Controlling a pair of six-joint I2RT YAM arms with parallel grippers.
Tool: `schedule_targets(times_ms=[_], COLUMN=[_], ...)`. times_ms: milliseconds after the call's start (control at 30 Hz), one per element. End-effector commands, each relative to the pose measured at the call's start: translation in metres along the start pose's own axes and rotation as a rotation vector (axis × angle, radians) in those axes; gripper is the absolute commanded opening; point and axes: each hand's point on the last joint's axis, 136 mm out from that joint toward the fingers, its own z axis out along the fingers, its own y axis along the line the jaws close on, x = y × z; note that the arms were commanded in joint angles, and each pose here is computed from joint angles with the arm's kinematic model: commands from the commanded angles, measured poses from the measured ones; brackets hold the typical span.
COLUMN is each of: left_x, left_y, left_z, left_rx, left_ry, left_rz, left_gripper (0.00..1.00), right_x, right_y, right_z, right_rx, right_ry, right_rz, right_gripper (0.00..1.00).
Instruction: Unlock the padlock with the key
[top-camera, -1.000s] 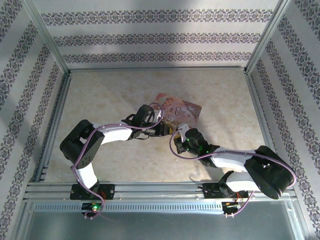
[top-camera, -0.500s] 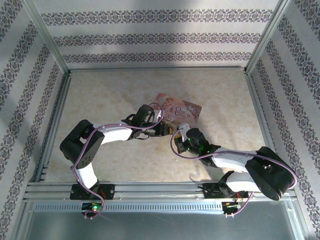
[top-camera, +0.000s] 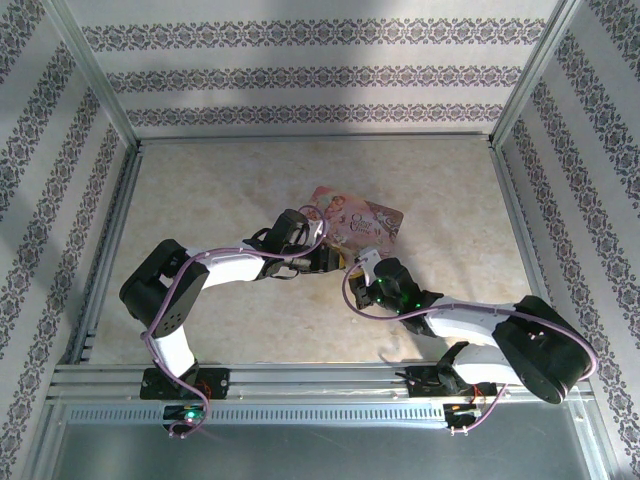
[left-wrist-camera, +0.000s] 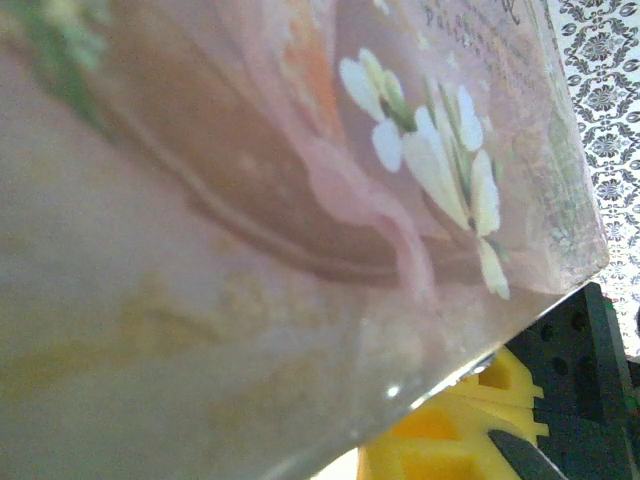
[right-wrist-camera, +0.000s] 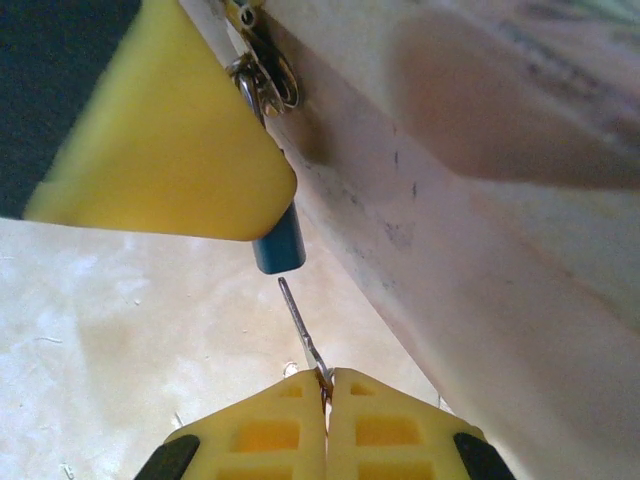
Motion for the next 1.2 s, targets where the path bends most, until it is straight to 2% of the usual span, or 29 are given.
schedule_targets(times_ms=[0,1167], left_x=[-0.007,-0.006], left_y=[-0.027,-0.026], left_z=[-0.007,-0.006], left_rx=[0.062,0.067], left_ry=[-0.022,-0.022], left_rz=[0.043,0.032], left_gripper=[0.19,0.18], right_x=[-0.007,-0.046], right_y=[0.001,0.014], right_z=[-0.003,0.012], right_rx=[-0.015,-0.06], right_ry=[-0.034,-0.167], right_rz=[0.022,0.041], right_gripper=[0.0,0.0])
